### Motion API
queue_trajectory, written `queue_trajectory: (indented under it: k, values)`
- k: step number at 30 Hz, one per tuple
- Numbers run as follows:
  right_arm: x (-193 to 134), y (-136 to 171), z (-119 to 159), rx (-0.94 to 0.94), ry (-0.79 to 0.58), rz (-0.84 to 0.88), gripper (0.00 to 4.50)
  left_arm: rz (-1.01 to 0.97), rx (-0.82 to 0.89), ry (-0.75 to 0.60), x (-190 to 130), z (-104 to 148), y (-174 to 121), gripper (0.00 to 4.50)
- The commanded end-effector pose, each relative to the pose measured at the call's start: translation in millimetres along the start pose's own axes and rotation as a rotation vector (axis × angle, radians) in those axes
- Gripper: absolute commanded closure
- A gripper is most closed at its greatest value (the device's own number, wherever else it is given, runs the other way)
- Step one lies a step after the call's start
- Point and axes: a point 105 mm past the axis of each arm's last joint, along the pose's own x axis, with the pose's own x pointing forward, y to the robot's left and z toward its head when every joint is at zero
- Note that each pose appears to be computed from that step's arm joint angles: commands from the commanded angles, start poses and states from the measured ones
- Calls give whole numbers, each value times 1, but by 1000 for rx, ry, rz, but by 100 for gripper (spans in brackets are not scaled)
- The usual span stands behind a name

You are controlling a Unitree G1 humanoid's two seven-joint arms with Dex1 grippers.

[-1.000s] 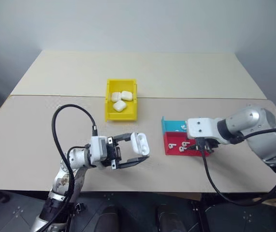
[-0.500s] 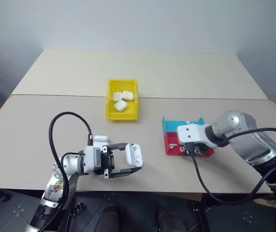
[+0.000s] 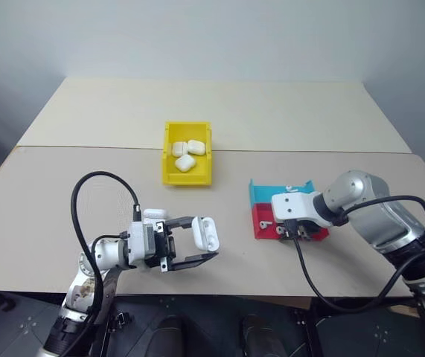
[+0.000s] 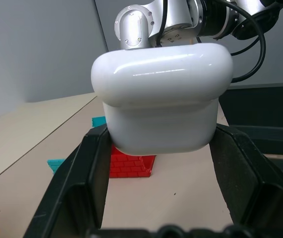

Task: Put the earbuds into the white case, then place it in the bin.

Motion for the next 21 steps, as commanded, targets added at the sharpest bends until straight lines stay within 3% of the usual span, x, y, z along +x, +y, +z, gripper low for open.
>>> queue_trajectory:
  k: [1,7,9,21]
  values:
    - [-10,-9,7,-48,-9,-33,247,-3,36,-22,1,10,1,178]
    - [-11,-10,9,-55,-16,-33,247,-3,34,-21,3,10,0,178]
    - [-11,-11,8,-59,-10,-39,277,1,28,-12,3,9,1,178]
    - [-11,-12,4,-85,8,-39,277,6,23,0,4,8,1,178]
